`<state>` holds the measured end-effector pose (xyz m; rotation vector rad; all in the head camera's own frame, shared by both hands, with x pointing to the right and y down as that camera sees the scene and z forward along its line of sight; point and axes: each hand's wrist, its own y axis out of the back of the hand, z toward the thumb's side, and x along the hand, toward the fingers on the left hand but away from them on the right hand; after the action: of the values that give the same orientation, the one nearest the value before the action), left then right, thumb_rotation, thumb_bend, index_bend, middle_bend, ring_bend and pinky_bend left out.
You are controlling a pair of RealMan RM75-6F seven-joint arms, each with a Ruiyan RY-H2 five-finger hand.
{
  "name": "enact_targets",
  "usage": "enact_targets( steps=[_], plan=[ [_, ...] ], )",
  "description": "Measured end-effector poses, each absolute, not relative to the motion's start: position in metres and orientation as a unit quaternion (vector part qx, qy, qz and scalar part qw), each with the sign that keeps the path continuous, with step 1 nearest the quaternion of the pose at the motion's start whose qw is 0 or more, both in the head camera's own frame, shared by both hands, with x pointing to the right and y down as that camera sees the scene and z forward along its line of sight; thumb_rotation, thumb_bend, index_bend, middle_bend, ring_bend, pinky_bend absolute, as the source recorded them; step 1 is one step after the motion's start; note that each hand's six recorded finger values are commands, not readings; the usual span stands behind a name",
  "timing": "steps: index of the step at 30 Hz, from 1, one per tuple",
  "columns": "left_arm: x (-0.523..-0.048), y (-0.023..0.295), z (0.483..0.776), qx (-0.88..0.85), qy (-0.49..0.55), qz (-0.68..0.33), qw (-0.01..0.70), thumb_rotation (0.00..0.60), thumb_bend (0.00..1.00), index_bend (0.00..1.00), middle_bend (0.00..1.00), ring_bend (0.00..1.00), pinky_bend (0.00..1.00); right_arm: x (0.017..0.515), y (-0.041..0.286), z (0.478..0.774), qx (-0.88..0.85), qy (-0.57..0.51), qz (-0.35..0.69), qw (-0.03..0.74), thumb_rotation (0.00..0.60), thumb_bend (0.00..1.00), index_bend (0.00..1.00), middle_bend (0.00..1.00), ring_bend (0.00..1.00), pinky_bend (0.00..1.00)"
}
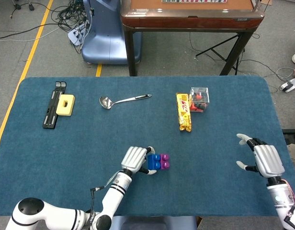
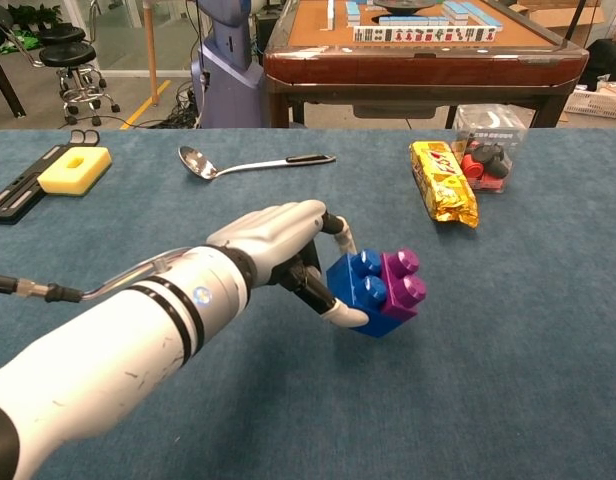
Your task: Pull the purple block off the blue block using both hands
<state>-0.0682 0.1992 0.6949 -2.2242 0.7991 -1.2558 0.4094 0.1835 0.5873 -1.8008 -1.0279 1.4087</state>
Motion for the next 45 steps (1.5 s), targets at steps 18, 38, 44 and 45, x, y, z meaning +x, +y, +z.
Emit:
enact_targets(
  steps=[18,38,44,45],
  plan=[
    [-0.076,0.162,0.659,-0.809,0.329,-0.451,0.183,0.486,0.27,0.64,1.00,1.00,1.00,0.310,0.121,0.565,-0.748,-0.351,0.482,0.292,0.600,0.00,0.28,1.00,0.97,1.00],
    [-0.075,0.131,0.638,-0.807,0.349,-0.447,0.166,0.492,0.27,0.64,1.00,1.00,1.00,0.194,0.086,0.572,-0.816,-0.255,0.462,0.238,0.600,0.00,0.28,1.00,1.00,1.00],
    [-0.076,0.129,0.639,-0.805,0.353,-0.450,0.156,0.495,0.27,0.64,1.00,1.00,1.00,0.181,0.091,0.581,-0.818,-0.245,0.465,0.235,0.600,0.00,0.28,1.00,1.00,1.00],
    [-0.076,0.129,0.639,-0.805,0.354,-0.450,0.154,0.496,0.27,0.64,1.00,1.00,1.00,0.179,0.092,0.582,-0.818,-0.244,0.466,0.234,0.600,0.00,0.28,1.00,1.00,1.00]
  ],
)
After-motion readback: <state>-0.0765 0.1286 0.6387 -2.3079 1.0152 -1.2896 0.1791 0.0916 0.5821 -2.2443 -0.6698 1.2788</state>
